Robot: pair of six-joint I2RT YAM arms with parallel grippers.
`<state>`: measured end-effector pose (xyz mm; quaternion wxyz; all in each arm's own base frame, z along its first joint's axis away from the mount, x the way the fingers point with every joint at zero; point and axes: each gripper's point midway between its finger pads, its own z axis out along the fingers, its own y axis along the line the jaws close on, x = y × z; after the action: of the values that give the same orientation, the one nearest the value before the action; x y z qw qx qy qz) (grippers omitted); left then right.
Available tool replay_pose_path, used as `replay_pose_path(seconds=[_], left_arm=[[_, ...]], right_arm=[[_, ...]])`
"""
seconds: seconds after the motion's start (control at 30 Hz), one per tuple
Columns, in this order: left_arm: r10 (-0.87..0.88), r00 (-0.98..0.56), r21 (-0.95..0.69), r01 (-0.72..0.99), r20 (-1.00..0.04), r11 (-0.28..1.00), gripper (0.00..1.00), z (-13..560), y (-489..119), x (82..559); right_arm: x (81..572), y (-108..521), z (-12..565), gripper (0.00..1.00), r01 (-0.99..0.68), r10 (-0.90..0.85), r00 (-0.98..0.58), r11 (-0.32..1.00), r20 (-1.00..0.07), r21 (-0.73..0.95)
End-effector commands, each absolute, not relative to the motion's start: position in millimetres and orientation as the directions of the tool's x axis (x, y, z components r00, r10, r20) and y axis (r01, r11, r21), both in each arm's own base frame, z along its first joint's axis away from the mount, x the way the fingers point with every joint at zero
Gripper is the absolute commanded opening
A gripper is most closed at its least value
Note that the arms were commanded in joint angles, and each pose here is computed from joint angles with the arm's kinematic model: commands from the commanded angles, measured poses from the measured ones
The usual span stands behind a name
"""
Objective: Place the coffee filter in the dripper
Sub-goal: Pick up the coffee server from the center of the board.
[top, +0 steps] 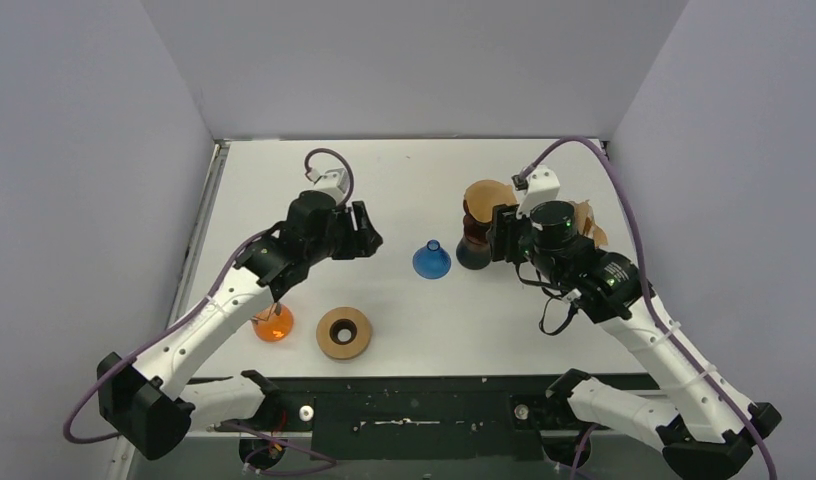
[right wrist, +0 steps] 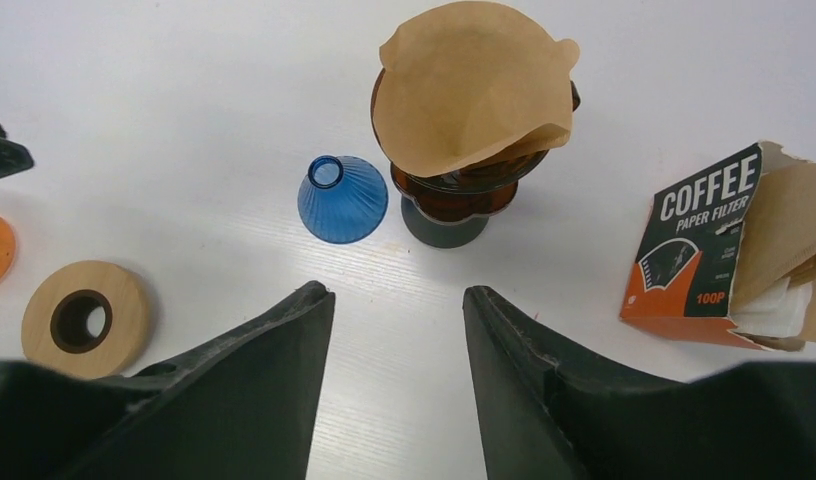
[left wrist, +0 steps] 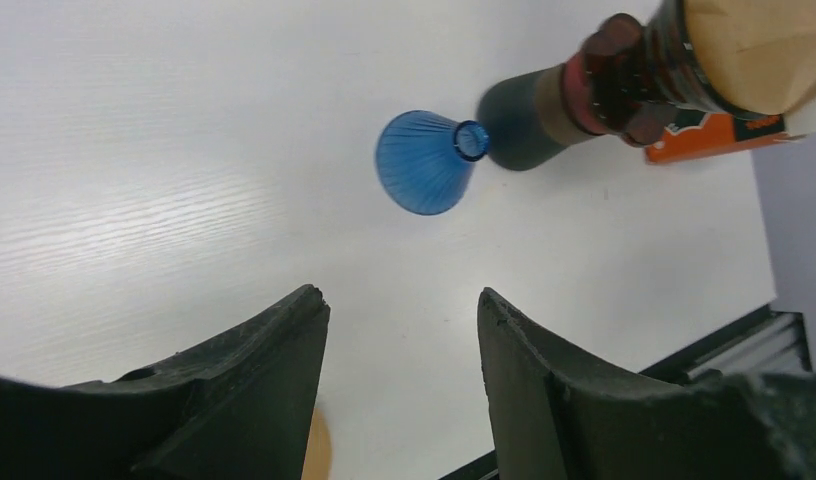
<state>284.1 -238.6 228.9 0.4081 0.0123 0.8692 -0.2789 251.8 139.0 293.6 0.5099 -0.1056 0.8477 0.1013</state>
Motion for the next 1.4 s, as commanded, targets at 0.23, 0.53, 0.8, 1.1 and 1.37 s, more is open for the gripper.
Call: replay_pose_path(seconds=[0.23,0.53,0.8,1.1,1.37], left_arm=[[-0.105,-0.603,-0.159,0.037,-0.791,0.987,0.59,244.1,-125.1,273.4],[-0.168,-0.570,-0.113,-0.131,-0.804,0.985,0.60,245.5,-80.3,248.8],[-0.338,-0.539,-0.143,-0.371,-0.772,0.918,0.60,219.9,-49.1,226.6],[-0.422,-0.493,-0.116,-0.536,-0.761,0.836,0.60,195.6,-26.7,216.6],[-0.456,-0.519,-0.111,-0.563,-0.723,0.819,0.51,165.6,-18.4,221.7]], right_arm=[[274.0,167.0,276.5,0.73,-0.323,-0.060,-0.470,0.940,-0.881,0.108],[289.8,186.5,255.9,0.87,-0.312,-0.026,-0.517,0.936,-0.855,0.160],[297.1,208.0,239.3,0.92,-0.353,-0.008,-0.540,0.910,-0.842,0.217],[302.3,215.2,226.7,0.91,-0.360,-0.012,-0.555,0.905,-0.832,0.227],[298.8,225.3,229.1,0.85,-0.422,-0.037,-0.546,0.875,-0.837,0.238]])
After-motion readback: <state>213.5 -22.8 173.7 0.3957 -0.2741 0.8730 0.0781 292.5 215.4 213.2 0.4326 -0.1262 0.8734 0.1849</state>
